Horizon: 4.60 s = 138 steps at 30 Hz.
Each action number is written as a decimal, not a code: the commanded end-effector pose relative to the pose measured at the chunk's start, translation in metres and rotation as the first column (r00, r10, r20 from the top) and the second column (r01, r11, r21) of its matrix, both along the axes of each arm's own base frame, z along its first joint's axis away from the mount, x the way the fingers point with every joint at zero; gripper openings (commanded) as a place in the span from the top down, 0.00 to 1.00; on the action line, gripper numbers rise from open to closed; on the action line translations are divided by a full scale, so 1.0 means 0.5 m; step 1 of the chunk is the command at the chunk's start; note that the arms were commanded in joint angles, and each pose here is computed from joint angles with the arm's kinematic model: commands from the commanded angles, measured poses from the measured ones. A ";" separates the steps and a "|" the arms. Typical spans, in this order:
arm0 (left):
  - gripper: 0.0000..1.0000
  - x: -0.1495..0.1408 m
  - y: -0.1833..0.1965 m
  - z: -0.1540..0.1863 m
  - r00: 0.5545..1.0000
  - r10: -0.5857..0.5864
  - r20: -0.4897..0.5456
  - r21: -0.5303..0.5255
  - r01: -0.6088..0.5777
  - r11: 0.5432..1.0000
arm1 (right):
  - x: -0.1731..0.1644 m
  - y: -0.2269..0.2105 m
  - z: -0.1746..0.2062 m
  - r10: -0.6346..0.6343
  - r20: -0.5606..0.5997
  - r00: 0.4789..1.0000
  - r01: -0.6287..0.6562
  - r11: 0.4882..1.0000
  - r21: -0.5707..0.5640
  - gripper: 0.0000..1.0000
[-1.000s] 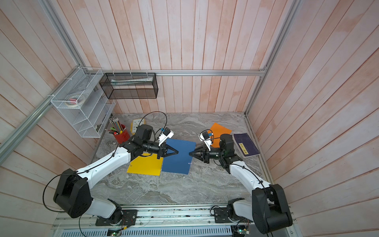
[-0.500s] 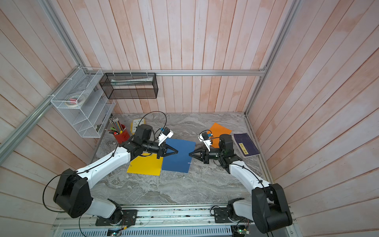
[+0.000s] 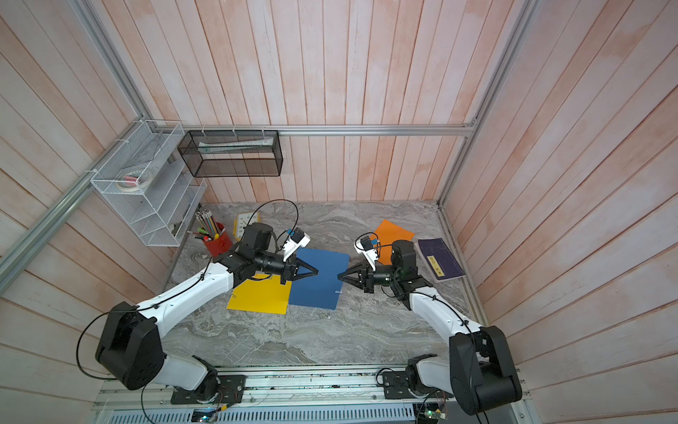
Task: Unclip the paperclips from the documents
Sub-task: Remove the paper clip from the document, then place the paper clip at the center of the board.
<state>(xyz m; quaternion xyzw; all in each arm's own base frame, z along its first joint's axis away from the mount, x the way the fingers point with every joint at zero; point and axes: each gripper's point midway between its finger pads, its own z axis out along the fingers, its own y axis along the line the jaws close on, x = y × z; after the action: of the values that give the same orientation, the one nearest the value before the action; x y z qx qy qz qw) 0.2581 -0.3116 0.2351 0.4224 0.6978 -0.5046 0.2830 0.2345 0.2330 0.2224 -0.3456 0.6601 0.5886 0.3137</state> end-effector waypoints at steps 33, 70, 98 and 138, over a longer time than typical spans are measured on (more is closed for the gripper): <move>1.00 -0.006 0.011 -0.005 1.000 0.006 0.020 0.016 -0.007 1.000 | 0.009 0.002 -0.003 -0.017 -0.012 1.000 0.017 1.000 -0.020 0.97; 1.00 -0.004 0.015 0.002 0.999 0.013 0.040 0.026 -0.014 1.000 | 0.014 -0.009 0.003 -0.034 -0.002 0.999 0.033 0.999 -0.021 0.90; 1.00 0.016 0.017 -0.003 0.996 0.067 0.054 0.036 -0.069 0.997 | 0.124 -0.176 -0.109 -0.561 -0.198 0.804 0.513 0.823 -0.245 0.95; 1.00 0.028 0.020 -0.018 0.992 0.105 0.063 0.042 -0.108 0.993 | 0.027 -0.385 -0.409 -0.940 -0.329 0.094 0.578 0.320 -0.751 0.83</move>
<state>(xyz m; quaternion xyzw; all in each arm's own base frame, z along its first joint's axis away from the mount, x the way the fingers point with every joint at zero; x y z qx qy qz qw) 0.2710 -0.3040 0.2205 0.4045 0.7255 -0.4649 0.3065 0.2557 0.0456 0.0283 0.2664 0.9050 0.2562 0.2105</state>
